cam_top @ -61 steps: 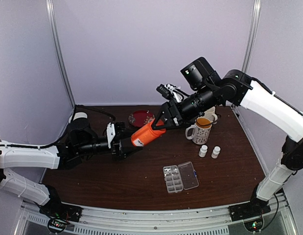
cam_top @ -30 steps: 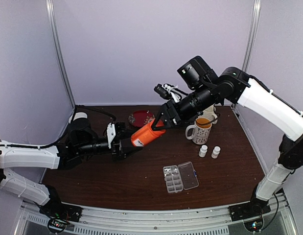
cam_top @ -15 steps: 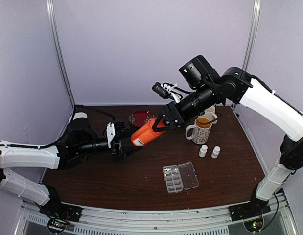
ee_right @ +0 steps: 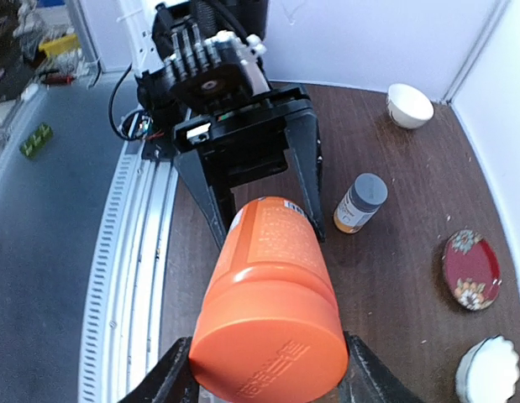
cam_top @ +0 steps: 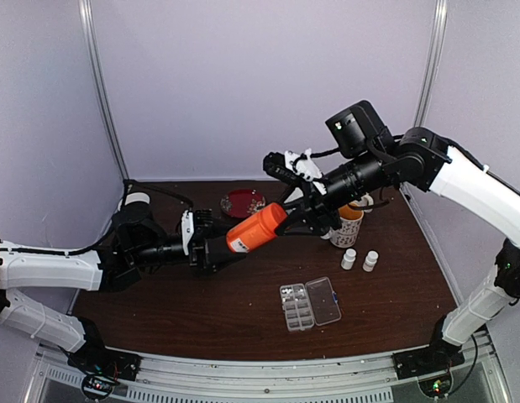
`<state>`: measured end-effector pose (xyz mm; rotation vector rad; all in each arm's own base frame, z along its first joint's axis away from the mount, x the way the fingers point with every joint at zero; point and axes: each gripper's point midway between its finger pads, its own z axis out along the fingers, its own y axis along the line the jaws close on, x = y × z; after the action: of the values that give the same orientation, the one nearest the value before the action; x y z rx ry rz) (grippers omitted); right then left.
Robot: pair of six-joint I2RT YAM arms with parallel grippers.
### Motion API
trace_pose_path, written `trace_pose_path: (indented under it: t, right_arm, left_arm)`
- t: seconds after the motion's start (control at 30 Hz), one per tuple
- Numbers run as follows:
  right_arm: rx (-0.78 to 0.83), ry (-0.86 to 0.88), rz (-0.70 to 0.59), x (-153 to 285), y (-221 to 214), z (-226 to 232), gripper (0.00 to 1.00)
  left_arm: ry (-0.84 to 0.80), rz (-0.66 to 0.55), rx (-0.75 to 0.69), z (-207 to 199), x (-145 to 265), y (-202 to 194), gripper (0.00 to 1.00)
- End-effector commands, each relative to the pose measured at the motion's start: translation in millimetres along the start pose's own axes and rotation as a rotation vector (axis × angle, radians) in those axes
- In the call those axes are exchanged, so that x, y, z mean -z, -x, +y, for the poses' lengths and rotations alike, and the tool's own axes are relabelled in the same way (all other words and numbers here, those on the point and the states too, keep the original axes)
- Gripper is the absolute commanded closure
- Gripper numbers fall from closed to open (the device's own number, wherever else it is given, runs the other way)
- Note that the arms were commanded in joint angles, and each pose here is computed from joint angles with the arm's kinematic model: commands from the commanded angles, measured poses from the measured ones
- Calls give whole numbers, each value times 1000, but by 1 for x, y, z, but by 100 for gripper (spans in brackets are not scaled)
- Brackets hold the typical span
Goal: Sort the pills into containers
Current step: Unscrew the lid of the pill bottle.
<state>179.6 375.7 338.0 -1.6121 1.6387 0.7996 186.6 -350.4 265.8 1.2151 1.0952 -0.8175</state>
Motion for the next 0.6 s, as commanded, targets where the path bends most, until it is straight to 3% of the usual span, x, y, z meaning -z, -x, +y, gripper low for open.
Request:
trace_pose_path:
  t: [0.0,0.33,0.57]
  right_arm:
    - [396,102,-4,14,-1,26,69]
    - [788,59,47,22,-16,21,78]
    - [959,45,10,23,-16,24,83]
  left_arm:
    - [37,-7,26,8,4,0,100]
    - [13,-22,56,2,3,-4,100]
    - [-2,-19,79,0,0,-9,100]
